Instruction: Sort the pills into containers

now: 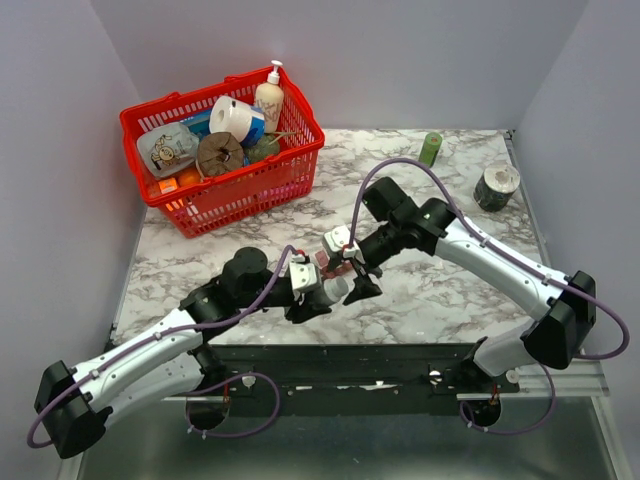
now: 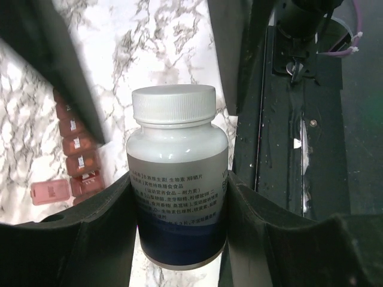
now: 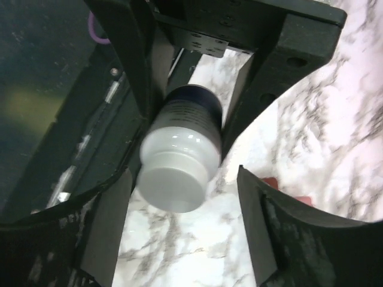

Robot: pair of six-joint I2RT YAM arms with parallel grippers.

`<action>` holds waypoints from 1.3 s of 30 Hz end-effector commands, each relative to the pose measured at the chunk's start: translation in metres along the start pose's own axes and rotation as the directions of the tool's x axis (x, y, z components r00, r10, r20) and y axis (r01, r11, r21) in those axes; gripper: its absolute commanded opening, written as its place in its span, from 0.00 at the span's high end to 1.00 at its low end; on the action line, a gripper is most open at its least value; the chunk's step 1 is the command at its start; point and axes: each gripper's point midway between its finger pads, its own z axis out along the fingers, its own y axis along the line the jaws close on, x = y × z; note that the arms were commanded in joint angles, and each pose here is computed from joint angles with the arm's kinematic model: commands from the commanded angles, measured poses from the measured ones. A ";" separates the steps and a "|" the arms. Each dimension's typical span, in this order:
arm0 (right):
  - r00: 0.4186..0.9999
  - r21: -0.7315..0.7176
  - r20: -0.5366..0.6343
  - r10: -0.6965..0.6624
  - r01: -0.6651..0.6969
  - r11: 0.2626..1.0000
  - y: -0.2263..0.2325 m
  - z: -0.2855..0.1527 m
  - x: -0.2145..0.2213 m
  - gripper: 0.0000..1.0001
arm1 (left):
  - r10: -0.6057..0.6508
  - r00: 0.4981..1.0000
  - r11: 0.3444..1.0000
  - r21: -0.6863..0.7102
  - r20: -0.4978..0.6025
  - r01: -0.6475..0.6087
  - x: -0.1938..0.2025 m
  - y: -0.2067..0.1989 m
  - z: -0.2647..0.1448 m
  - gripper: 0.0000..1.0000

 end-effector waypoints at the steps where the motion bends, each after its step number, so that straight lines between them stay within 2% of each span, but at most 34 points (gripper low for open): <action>1: 0.998 0.062 0.025 0.051 -0.053 0.997 -0.008 -0.007 -0.021 0.04 | 0.096 0.992 0.995 -0.005 0.077 -0.096 -0.017 -0.002 -0.004 1.00; 5: 0.972 0.147 0.098 0.215 -0.228 0.963 -0.016 -0.027 -0.037 0.00 | 0.086 0.996 0.995 -0.051 0.033 -0.085 -0.005 0.007 -0.004 1.00; 6: 0.926 0.186 0.124 0.357 -0.375 0.908 -0.020 -0.029 -0.036 0.00 | 0.084 0.996 0.995 -0.064 0.028 -0.082 -0.004 0.010 -0.004 1.00; 8: 0.877 0.237 0.175 0.447 -0.479 0.845 -0.032 -0.030 -0.038 0.00 | 0.074 0.997 0.992 -0.108 0.022 -0.071 -0.006 0.018 -0.004 1.00; 9: 0.809 0.254 0.206 0.551 -0.588 0.768 -0.034 -0.030 -0.037 0.00 | 0.070 0.997 0.991 -0.119 0.024 -0.067 -0.007 0.020 -0.004 1.00; 11: 0.753 0.257 0.229 0.617 -0.658 0.708 -0.036 -0.028 -0.034 0.00 | 0.058 0.998 0.987 -0.154 0.033 -0.052 -0.012 0.026 -0.004 1.00; 12: 0.703 0.257 0.243 0.669 -0.711 0.654 -0.036 -0.026 -0.031 0.00 | 0.052 0.998 0.985 -0.164 0.037 -0.045 -0.013 0.028 -0.004 1.00; 15: 0.654 0.251 0.238 0.718 -0.756 0.605 -0.033 -0.020 -0.020 0.02 | 0.031 0.998 0.983 -0.181 0.049 -0.022 -0.016 0.031 -0.003 1.00; 18: 0.633 0.223 0.224 0.741 -0.773 0.594 -0.029 -0.013 -0.015 0.06 | 0.028 0.998 0.981 -0.192 0.062 -0.016 -0.019 0.034 -0.002 1.00; 22: 0.631 0.221 0.214 0.746 -0.775 0.592 -0.031 -0.010 -0.013 0.23 | 0.025 0.998 0.979 -0.202 0.060 -0.013 -0.019 0.036 -0.002 1.00; 23: 0.630 0.220 0.212 0.748 -0.776 0.591 -0.031 -0.009 -0.012 0.30 | 0.027 0.998 0.979 -0.203 0.060 -0.014 -0.019 0.036 -0.002 1.00; 25: 0.632 0.201 0.205 0.747 -0.774 0.600 -0.029 -0.008 -0.015 0.34 | 0.028 0.998 0.979 -0.203 0.058 -0.015 -0.018 0.036 -0.002 1.00; 26: 0.632 0.196 0.201 0.749 -0.775 0.601 -0.029 -0.007 -0.014 0.40 | 0.030 0.998 0.979 -0.203 0.056 -0.018 -0.018 0.036 -0.002 1.00; 28: 0.652 0.177 0.191 0.734 -0.758 0.627 -0.027 -0.006 -0.018 0.50 | 0.030 0.998 0.979 -0.202 0.049 -0.020 -0.016 0.036 -0.002 1.00; 29: 0.661 0.171 0.189 0.726 -0.750 0.639 -0.027 -0.006 -0.021 0.59 | 0.035 0.998 0.979 -0.201 0.048 -0.024 -0.017 0.036 -0.002 1.00; 32: 0.741 0.095 0.145 0.656 -0.670 0.736 -0.015 -0.004 -0.031 0.76 | 0.057 0.998 0.985 -0.163 0.032 -0.051 -0.013 0.029 -0.003 1.00; 33: 0.831 0.081 0.120 0.544 -0.554 0.828 -0.015 -0.002 -0.036 0.77 | 0.074 0.997 0.989 -0.128 0.027 -0.070 -0.011 0.023 -0.003 1.00; 35: 0.914 -0.033 0.078 0.397 -0.396 0.918 0.011 0.000 -0.043 0.77 | 0.103 0.995 0.994 -0.036 0.010 -0.103 -0.003 0.008 -0.002 1.00; 36: 0.979 -0.059 0.079 0.190 -0.186 0.981 0.015 0.003 -0.044 0.77 | 0.111 0.994 0.994 -0.015 0.004 -0.111 0.000 0.005 -0.001 1.00; 38: 0.997 -0.070 0.081 0.017 -0.012 0.997 0.021 0.004 -0.041 0.77 | 0.113 0.993 0.994 0.016 -0.021 -0.112 0.008 0.000 -0.001 1.00; 39: 0.986 -0.079 0.087 -0.143 0.149 0.986 0.020 0.006 -0.039 0.77 | 0.119 0.993 0.993 0.017 -0.026 -0.118 0.008 0.000 -0.002 1.00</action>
